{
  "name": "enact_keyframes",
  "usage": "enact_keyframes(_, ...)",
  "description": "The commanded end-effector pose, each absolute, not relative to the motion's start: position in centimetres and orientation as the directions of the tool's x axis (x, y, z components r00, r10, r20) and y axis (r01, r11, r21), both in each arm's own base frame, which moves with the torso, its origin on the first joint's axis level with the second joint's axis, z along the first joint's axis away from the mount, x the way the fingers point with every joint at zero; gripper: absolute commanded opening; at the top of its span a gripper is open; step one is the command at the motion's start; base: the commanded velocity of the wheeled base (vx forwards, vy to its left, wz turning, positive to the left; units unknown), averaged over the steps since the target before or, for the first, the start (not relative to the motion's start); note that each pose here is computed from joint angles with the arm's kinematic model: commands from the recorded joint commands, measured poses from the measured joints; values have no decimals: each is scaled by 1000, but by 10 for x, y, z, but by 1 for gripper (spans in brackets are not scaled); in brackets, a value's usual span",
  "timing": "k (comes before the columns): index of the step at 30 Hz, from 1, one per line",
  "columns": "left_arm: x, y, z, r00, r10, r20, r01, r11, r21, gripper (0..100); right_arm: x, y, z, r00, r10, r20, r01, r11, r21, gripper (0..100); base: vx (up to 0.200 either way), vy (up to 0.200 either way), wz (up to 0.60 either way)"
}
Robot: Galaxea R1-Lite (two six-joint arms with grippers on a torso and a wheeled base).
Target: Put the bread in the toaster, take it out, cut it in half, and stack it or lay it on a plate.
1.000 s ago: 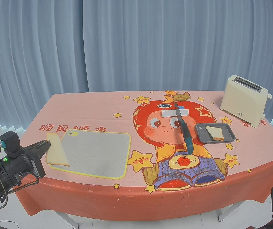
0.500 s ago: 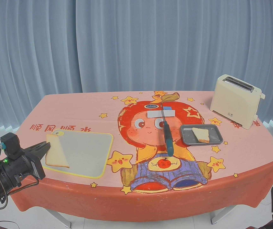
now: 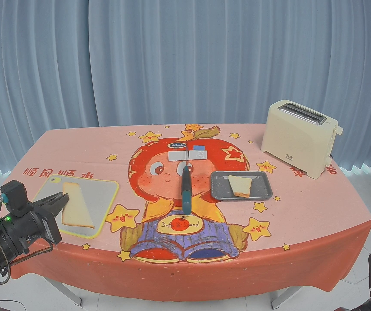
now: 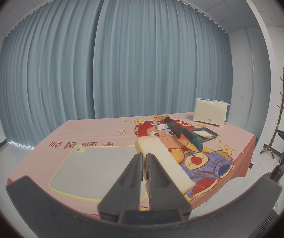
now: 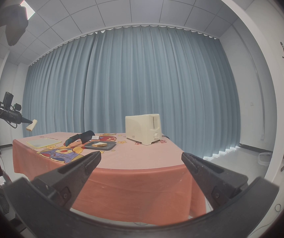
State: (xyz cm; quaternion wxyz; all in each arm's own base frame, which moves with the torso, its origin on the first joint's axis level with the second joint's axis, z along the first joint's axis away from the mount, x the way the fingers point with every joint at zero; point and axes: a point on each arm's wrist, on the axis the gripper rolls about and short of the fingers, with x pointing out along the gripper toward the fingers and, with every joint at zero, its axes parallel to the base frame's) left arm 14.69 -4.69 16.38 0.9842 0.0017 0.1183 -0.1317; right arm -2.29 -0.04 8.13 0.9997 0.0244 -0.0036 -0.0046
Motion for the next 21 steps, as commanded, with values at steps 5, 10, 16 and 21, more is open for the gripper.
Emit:
enact_keyframes(5, 147, -47, 163, 937, -258, -235, 259, 965, -26, 0, -23, 0, 76, 1000, -9, 6, 9, 999, 49, 100, 0, -200, 0)
enact_keyframes(10, 147, -47, 163, 936, -259, -238, 261, 965, -26, 0, -23, 0, 76, 1000, -9, 6, 9, 999, 49, 100, 0, -200, 0)
enact_keyframes(16, 147, -47, 162, 935, -260, -241, 262, 965, -28, 0, -23, 0, 76, 1000, -9, 6, 9, 999, 49, 100, 0, -133, 0)
enact_keyframes(21, 146, -47, 162, 935, -262, -240, 263, 964, -28, 0, -23, 0, 76, 1000, -9, 6, 9, 999, 49, 100, 0, 0, 0)
